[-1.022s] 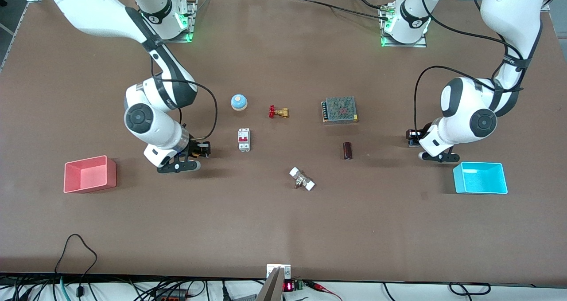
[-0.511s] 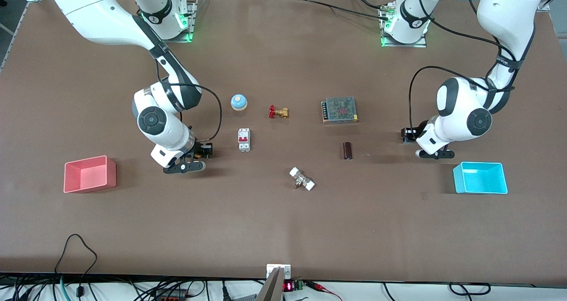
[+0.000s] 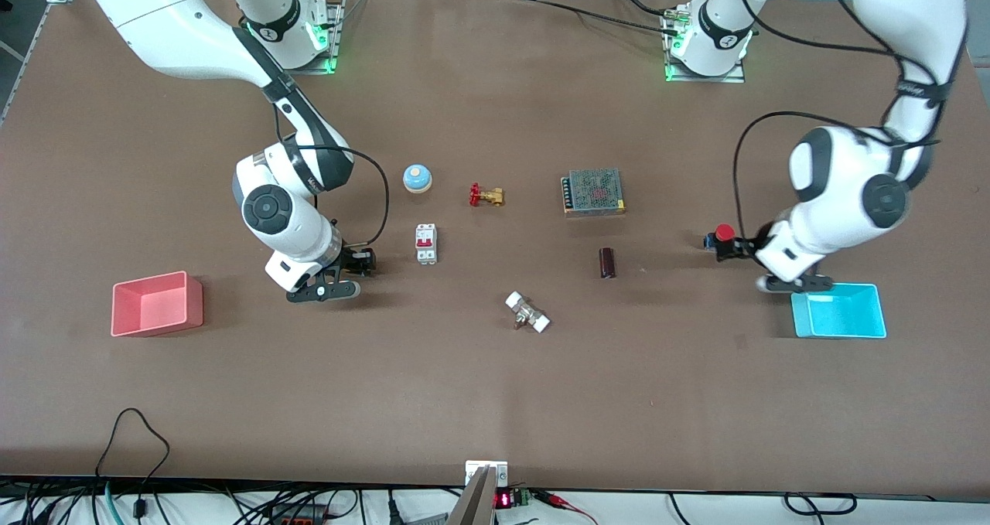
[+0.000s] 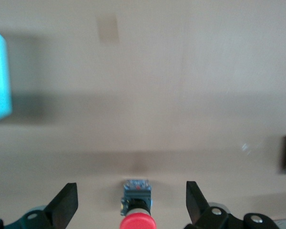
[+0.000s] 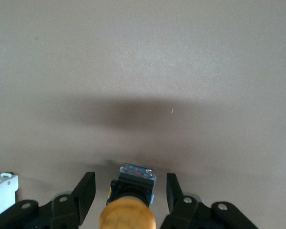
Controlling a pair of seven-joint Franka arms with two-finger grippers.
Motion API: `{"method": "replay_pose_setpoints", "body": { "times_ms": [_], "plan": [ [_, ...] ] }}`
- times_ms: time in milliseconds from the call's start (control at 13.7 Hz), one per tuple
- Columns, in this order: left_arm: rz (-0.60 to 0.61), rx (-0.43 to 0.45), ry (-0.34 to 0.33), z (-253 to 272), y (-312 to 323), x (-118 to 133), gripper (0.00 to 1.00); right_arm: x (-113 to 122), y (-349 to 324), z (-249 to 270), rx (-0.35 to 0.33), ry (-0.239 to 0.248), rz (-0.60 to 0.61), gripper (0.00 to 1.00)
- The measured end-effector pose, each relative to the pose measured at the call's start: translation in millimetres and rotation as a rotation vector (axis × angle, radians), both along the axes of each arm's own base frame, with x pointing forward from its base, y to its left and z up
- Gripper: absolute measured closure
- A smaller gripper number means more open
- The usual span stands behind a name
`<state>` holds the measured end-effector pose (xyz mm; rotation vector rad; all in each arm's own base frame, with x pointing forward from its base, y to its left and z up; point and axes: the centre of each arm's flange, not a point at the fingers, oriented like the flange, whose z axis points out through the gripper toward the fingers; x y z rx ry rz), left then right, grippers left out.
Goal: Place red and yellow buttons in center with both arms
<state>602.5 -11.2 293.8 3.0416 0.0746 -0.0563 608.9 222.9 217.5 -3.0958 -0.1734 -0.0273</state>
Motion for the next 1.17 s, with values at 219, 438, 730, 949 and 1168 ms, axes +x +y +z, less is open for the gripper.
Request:
{"method": "replay_pose_setpoints", "body": {
  "times_ms": [219, 438, 730, 949, 1168],
  "plan": [
    [0.025, 0.008, -0.071, 76, 19, 32, 0.00, 24, -20, 46, 0.044, -0.055, -0.090, 0.09],
    [0.046, 0.026, -0.132, 134, 36, 52, 0.00, 39, -65, 145, 0.045, -0.048, -0.098, 0.00],
    [0.039, 0.032, -0.063, 199, 20, 53, 0.00, 21, -158, 283, -0.027, -0.005, -0.177, 0.00],
    [0.051, 0.053, -0.085, 249, 18, 40, 0.00, -11, -232, 356, -0.037, 0.011, -0.230, 0.00],
    [0.054, 0.049, -0.097, 262, 20, 34, 0.00, -32, -233, 380, -0.042, 0.022, -0.195, 0.00]
  ]
}}
